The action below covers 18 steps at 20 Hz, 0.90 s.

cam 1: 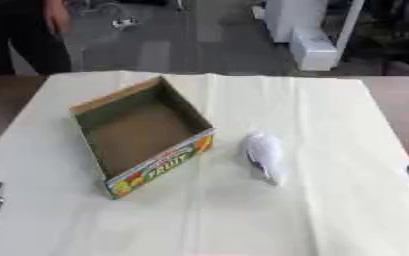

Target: Pick up objects on the table and place them in the box.

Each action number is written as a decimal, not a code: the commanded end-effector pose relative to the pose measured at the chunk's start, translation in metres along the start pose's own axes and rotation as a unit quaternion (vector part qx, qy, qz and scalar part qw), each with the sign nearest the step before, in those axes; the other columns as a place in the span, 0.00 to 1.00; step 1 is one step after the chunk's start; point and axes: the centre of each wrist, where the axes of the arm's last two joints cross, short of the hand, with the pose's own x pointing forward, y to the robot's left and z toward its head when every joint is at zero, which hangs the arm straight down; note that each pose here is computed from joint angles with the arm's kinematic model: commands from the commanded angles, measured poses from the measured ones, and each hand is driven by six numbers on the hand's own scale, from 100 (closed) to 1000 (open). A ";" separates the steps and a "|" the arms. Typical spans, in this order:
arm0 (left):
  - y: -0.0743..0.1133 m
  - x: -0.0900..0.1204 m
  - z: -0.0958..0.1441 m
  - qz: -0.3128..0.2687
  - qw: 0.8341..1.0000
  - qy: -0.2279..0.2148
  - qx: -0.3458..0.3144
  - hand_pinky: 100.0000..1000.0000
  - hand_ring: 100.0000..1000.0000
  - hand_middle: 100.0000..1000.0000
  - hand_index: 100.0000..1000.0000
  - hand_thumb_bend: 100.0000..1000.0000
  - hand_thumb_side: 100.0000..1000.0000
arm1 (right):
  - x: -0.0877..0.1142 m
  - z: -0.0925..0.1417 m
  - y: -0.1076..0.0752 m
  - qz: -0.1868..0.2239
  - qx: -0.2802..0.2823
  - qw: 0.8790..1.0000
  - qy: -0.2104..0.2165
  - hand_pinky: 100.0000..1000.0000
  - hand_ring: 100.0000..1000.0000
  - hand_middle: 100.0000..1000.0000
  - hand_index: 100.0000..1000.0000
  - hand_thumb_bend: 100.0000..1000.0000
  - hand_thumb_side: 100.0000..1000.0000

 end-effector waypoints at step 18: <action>0.002 0.004 -0.008 -0.005 1.000 -0.017 -0.012 0.65 0.61 0.76 0.82 0.15 0.71 | -0.052 -0.003 0.001 0.142 0.283 0.948 0.032 0.88 0.85 0.94 1.00 0.30 1.00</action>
